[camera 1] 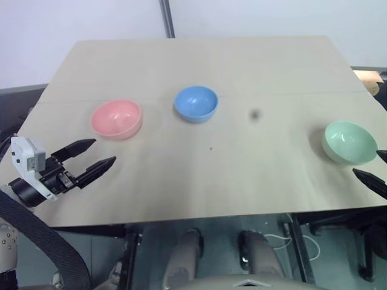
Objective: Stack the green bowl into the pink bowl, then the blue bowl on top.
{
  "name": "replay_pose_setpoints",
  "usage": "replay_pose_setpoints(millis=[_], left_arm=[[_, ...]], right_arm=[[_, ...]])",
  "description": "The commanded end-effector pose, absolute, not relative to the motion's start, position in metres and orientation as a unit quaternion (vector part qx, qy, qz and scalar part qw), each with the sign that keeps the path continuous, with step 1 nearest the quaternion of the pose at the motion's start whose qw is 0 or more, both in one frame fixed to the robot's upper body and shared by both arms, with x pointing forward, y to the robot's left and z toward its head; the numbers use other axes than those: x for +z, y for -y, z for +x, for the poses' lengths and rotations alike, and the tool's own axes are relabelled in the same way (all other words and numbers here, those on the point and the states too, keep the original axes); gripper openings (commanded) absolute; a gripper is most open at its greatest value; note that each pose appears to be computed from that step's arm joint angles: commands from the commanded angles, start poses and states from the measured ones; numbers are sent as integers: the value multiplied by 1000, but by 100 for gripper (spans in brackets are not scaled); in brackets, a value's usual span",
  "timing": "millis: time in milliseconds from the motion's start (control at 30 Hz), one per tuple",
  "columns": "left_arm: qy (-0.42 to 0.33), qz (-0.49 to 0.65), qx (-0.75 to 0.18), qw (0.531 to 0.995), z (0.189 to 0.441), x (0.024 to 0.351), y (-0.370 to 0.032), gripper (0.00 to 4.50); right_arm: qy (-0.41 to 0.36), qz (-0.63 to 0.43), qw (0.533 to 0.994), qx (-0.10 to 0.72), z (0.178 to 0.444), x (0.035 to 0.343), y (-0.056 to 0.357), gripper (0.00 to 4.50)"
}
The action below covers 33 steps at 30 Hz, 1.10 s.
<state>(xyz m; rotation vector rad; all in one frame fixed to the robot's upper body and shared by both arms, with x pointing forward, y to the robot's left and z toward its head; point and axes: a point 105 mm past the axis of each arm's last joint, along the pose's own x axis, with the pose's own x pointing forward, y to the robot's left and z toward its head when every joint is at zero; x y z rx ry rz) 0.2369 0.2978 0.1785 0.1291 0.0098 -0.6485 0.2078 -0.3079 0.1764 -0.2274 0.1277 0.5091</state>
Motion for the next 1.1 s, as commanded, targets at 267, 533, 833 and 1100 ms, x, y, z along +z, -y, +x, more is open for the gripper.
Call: replay_pose_setpoints(millis=[267,533,833,1100], left_arm=[[33,64,-342,937,243,196,-281,432],[36,132,-261,956,268,198,-291,432],[-111,428,-107,891,314,194,-316,432],[-199,510,-159,822,336,165,-306,432]], right_arm=[[-43,-141,949,278,225,178,291,450],[-18,-164,943,288,251,178,266,450],[70,-180,865,464,249,204,181,450],[118,-170,831,516,267,211,136,450]])
